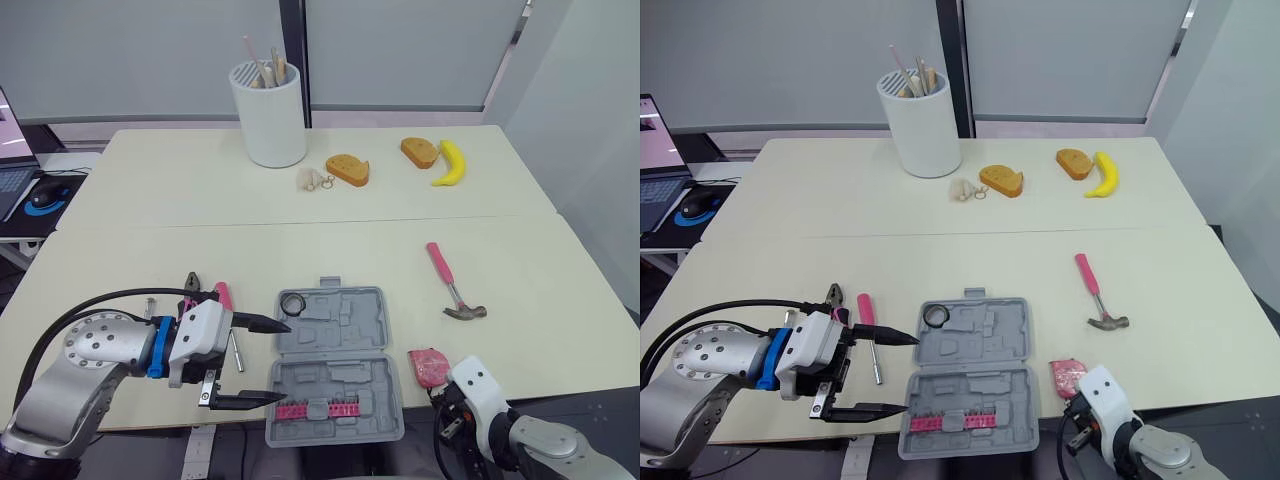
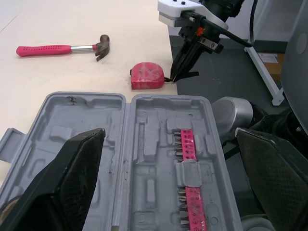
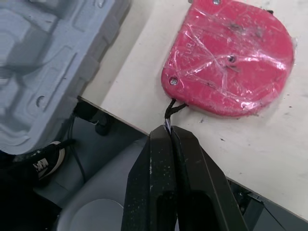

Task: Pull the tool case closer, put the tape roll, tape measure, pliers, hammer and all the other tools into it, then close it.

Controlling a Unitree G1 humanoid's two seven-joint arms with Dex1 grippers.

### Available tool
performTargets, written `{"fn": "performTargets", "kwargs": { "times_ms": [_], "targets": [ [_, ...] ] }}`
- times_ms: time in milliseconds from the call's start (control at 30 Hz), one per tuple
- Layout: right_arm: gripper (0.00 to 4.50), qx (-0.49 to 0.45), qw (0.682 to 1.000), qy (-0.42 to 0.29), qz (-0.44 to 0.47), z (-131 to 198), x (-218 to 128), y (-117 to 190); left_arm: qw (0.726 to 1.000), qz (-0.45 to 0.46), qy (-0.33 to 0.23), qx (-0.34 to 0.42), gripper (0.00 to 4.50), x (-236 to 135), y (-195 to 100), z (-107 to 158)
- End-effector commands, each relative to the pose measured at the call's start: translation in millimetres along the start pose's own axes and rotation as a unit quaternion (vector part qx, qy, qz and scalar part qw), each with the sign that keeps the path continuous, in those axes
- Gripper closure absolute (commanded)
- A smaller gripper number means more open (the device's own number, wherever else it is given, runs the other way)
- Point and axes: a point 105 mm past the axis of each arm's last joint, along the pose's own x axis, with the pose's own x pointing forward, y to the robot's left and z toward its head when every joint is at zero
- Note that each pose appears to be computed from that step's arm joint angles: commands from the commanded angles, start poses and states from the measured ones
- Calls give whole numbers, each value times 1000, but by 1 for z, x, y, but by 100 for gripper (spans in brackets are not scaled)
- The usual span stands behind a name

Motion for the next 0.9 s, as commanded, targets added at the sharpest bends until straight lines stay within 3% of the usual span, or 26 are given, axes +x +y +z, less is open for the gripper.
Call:
{"fn": "performTargets", "kwargs": {
  "times_ms": [33,767,900],
  "targets": [
    [446,-8,1000,-12,8,6,-4,7,1000,-13,-9,14,0,3,-5,6],
    [446,10,1000,-6,5,4,-4,10,1000,-8,-13,18,0,4,-3,2],
    [365,22,999,-10,27,8,-11,16,1000,-8,-13,19,0,4,-3,3]
  ]
}}
